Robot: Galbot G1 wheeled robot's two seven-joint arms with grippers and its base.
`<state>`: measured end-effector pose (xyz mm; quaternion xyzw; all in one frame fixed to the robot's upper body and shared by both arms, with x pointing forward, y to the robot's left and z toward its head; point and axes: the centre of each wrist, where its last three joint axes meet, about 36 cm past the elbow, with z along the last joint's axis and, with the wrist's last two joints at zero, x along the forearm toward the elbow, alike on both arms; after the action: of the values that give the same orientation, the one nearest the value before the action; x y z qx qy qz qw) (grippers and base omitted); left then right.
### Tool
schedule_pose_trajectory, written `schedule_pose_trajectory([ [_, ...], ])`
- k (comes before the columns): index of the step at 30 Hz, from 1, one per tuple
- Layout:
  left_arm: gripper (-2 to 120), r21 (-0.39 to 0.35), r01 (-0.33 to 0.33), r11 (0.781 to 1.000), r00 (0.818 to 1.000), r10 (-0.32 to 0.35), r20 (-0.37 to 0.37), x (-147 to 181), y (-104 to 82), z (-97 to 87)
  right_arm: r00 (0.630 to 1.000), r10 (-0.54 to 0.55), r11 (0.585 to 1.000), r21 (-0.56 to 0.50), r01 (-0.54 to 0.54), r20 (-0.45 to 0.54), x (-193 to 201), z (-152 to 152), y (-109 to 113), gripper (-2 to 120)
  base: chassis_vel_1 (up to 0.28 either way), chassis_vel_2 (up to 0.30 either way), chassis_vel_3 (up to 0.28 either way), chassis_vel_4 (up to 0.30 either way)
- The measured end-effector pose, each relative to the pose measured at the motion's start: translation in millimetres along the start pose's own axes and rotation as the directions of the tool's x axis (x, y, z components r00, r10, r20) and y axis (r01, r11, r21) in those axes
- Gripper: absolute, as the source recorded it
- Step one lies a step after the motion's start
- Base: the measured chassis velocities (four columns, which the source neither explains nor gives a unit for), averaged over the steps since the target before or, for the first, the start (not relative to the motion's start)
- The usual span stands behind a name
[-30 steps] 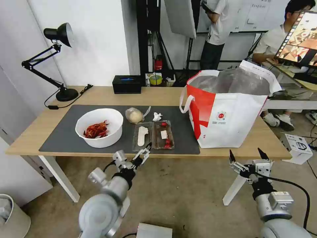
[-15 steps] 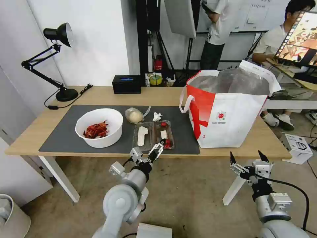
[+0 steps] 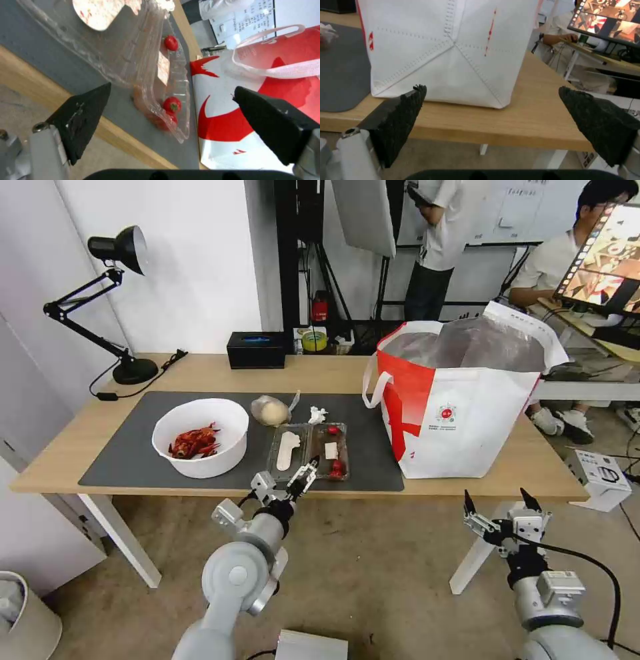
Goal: Pick up the trash from the table and place it into the takeout bag.
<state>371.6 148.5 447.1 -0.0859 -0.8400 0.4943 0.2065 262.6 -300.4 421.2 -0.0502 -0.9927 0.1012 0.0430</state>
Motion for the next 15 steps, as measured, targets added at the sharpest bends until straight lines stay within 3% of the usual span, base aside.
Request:
schedule_pose_trajectory([
  [15, 100, 0.006, 0.016, 1.000, 1.000, -0.016, 0.002, -1, 8.9, 3.7, 1.000, 0.011, 1.000, -0.009, -0.011, -0.012, 0, 12, 3, 100, 0.000, 0.000, 0.000, 0.000],
])
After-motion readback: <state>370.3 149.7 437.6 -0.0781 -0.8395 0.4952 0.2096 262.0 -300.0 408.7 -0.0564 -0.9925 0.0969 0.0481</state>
